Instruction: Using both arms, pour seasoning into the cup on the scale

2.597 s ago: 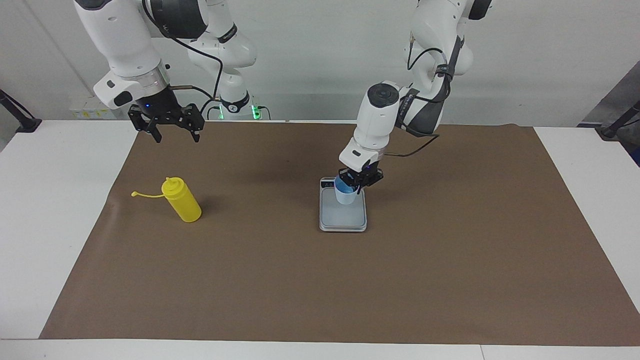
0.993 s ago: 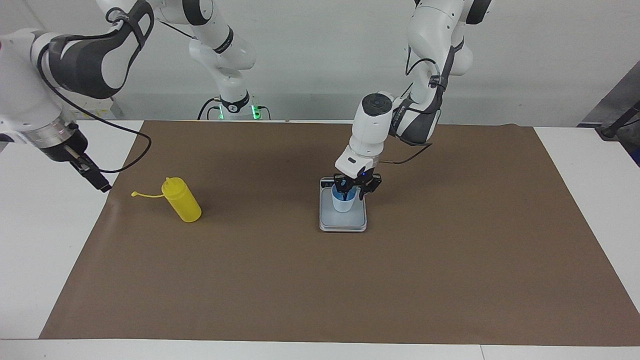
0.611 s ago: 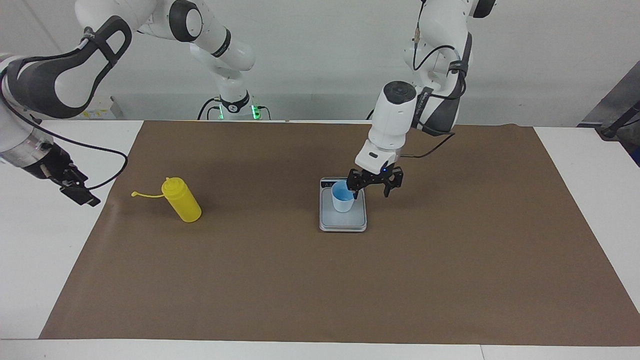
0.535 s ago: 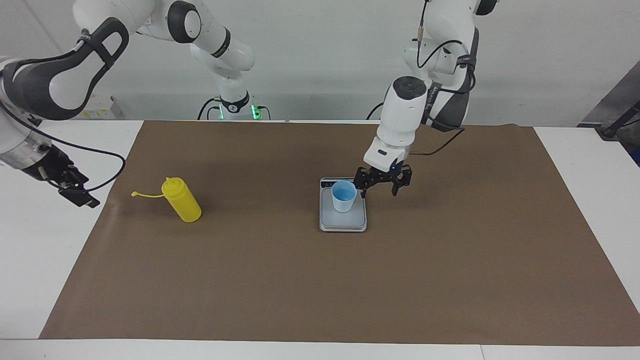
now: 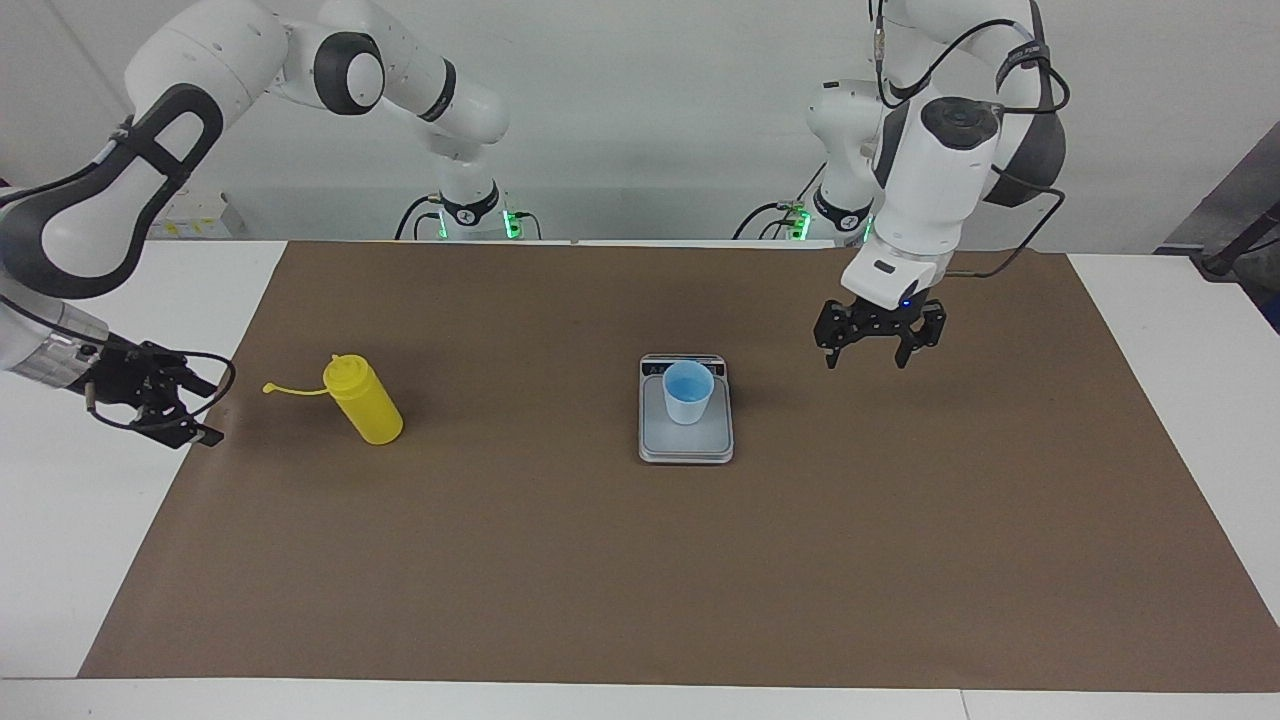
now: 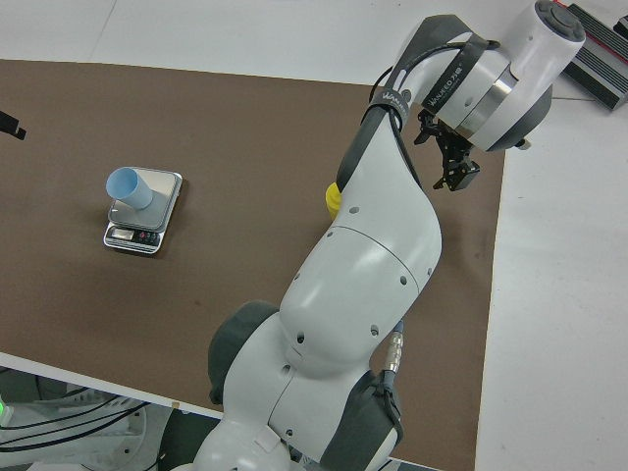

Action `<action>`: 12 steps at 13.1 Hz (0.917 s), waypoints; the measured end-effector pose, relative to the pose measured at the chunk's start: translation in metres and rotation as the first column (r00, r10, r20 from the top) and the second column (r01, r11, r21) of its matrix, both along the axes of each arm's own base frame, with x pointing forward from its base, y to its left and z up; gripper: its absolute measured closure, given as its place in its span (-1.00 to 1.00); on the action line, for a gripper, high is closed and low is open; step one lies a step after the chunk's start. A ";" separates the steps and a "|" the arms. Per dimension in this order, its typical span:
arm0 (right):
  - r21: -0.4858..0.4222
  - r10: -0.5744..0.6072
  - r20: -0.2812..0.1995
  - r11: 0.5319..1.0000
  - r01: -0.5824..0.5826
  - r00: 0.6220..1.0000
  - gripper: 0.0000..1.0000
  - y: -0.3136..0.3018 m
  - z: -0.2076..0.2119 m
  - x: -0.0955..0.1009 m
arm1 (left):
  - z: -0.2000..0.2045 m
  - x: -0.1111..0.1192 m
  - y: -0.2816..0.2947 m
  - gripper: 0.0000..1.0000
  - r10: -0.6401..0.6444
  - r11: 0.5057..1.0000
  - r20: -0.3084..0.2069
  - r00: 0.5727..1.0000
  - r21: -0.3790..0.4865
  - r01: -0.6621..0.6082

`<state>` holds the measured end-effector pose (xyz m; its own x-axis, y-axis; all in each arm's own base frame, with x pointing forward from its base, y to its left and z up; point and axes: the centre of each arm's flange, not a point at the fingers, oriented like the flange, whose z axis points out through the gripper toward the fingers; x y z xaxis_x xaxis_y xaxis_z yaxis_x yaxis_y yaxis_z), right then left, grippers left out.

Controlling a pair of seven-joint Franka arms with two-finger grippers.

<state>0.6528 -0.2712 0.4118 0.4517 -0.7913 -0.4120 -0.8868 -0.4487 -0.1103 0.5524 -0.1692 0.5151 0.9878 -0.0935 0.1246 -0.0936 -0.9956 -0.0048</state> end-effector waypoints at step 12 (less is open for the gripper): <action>0.273 -0.403 -0.344 0.822 0.501 0.848 -1.00 0.039 -0.107 -0.060 | 0.093 -0.016 0.103 -1.00 -0.065 0.998 -0.074 0.995 0.020 0.067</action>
<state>0.5927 -0.2323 0.3051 -0.0843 -0.6657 -0.7415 -0.9960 0.0330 0.0836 0.5367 -0.0663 0.6084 0.9857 -0.1607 0.0497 -0.1600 -0.9870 -0.0181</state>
